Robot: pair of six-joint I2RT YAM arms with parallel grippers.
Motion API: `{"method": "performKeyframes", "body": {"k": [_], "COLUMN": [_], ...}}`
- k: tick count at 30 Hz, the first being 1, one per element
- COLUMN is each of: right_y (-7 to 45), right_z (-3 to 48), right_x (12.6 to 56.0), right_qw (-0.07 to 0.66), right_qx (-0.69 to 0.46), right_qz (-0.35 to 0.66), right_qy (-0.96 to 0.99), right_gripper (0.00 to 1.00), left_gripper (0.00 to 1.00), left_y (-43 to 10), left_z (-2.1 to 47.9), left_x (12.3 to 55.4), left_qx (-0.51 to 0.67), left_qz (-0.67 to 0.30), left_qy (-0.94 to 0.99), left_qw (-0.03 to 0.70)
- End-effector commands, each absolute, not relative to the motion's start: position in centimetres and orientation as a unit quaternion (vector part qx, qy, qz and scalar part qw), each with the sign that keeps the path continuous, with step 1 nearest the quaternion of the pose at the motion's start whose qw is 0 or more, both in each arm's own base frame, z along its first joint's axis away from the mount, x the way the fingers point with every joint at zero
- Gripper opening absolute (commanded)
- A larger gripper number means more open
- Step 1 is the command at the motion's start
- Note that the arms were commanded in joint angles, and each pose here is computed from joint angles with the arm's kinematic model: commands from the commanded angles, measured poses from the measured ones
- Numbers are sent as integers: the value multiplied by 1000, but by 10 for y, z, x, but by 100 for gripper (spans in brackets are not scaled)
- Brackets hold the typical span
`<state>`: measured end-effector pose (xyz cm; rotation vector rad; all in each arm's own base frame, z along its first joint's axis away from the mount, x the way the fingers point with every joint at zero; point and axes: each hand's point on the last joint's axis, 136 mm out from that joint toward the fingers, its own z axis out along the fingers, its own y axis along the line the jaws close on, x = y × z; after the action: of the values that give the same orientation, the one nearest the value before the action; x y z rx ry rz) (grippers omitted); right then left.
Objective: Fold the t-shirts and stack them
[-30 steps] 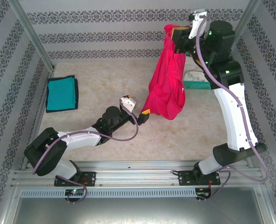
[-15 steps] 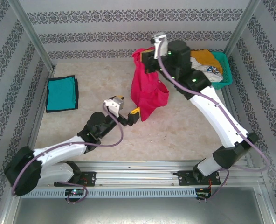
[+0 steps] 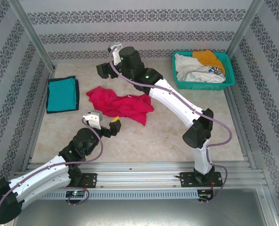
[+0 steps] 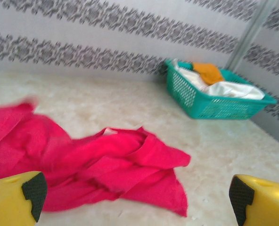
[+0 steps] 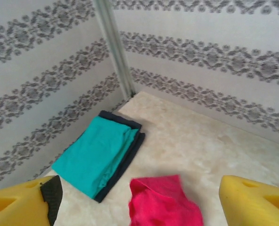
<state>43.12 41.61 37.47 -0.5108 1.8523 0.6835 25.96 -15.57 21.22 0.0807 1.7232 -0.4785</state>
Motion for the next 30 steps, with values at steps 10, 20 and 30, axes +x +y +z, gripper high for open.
{"method": "performKeyframes", "body": {"k": [10,20,30], "right_y": [241,180,135], "right_z": [247,176,176], "right_x": [492,449,411], "right_qw": [447,392,404], "right_qx": [-32,39,71], "right_qz": [198,196,181], "right_qy": [872,898,894], "right_gripper": [87,86,87], "left_gripper": [100,98,84], "left_y": [-174,-220,-275], "left_z": [159,122,77], "left_x": [306,351,390], "left_qx": [-44,-191,-235], "left_qz": [-135,-105,-92], "left_qy": [835,895,928], "left_qw": [532,389,273]}}
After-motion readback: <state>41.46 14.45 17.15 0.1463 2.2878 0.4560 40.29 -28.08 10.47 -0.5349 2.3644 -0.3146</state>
